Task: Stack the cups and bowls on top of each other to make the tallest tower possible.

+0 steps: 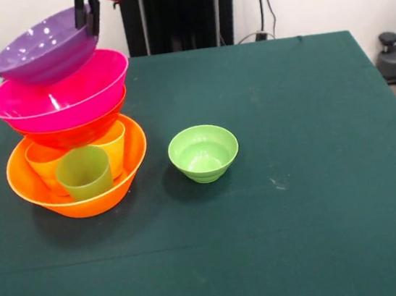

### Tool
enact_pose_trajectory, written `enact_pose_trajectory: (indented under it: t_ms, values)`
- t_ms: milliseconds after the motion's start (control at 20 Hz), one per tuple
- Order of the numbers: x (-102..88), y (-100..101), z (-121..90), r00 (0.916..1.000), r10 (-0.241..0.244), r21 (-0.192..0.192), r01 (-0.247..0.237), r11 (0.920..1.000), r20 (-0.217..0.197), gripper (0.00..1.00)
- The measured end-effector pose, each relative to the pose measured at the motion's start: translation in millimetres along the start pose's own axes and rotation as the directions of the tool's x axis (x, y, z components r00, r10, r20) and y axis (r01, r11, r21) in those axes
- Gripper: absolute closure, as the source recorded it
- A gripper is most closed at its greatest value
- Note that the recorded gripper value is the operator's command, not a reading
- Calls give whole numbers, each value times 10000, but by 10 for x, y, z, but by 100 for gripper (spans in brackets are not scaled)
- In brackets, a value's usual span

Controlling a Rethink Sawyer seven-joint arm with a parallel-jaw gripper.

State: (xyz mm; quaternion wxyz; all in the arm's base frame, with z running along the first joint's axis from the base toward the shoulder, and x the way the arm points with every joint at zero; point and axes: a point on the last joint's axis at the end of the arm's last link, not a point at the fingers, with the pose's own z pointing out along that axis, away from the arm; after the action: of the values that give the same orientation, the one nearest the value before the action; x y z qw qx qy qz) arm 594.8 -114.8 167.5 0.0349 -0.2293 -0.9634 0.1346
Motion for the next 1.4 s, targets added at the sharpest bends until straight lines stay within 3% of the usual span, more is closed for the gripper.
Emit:
enact_pose_trajectory:
  t_ms: [550,1400]
  values:
    - [-50,137,270,9994,-219,126,222,9997,-275,100]
    - [-127,50,307,9992,-404,752,404,9964,-11,100]
